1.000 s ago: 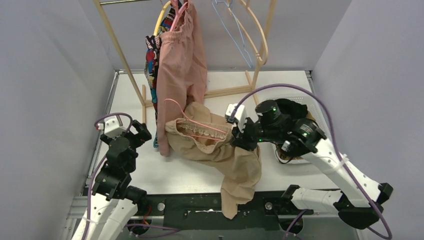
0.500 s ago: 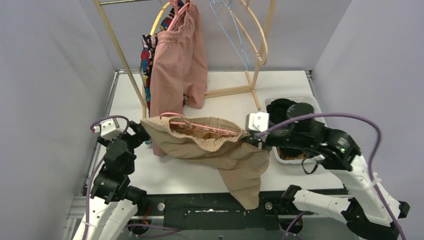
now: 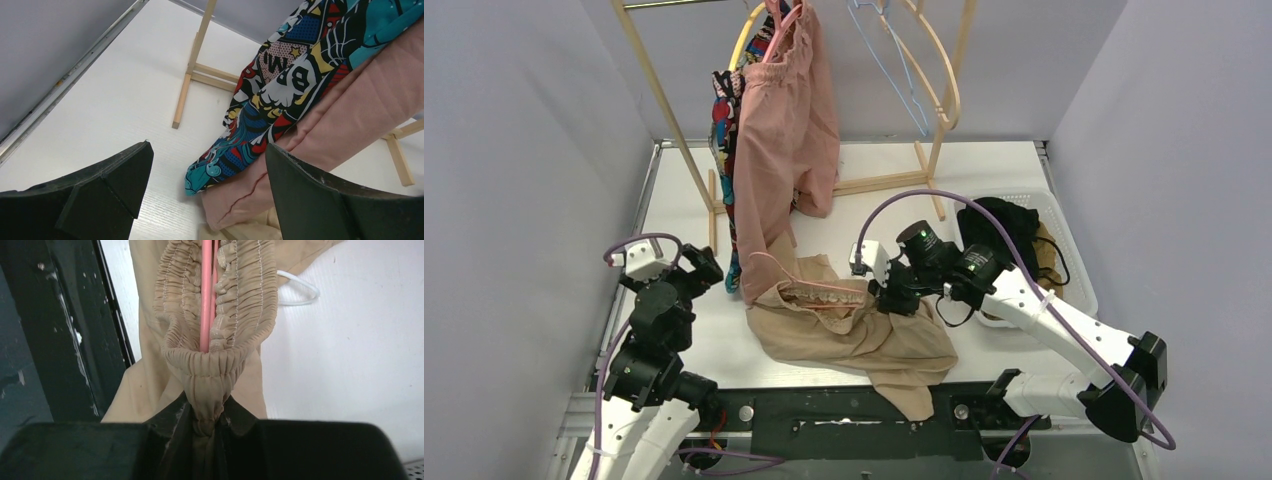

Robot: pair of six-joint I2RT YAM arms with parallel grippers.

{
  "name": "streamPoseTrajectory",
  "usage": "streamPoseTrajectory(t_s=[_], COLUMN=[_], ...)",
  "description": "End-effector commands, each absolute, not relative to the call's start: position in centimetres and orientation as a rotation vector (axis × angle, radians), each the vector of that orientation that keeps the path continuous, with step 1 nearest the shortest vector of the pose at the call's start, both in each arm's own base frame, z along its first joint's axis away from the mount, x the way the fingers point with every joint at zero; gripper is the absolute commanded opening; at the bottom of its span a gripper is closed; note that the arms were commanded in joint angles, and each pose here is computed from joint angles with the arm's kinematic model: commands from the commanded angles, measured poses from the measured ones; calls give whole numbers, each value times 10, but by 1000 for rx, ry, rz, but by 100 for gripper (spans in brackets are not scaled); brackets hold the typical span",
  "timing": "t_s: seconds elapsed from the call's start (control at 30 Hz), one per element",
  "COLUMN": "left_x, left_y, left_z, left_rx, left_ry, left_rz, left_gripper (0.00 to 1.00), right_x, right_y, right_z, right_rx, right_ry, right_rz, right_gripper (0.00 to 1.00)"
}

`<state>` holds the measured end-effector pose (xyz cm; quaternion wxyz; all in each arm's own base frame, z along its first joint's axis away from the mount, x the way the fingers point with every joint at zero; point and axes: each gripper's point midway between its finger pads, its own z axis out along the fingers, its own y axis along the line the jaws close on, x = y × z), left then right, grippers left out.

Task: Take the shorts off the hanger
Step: Pick up the hanger from the clothes rod.

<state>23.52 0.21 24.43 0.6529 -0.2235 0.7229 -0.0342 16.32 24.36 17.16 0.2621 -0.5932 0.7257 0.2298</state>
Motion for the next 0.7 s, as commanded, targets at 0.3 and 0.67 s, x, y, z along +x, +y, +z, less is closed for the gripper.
streamPoseTrajectory(t_s=[0.3, 0.67], left_x=[236, 229], left_y=[-78, -187], left_z=[254, 283], left_rx=[-278, 3], left_ry=[1674, 1676], left_rz=[-510, -1137], left_gripper=[79, 76], right_x=[171, 152], right_y=[280, 289], right_z=[199, 220], right_rx=[-1191, -1133], right_ry=[1981, 1936], right_rz=[842, 1007], right_gripper=[0, 0])
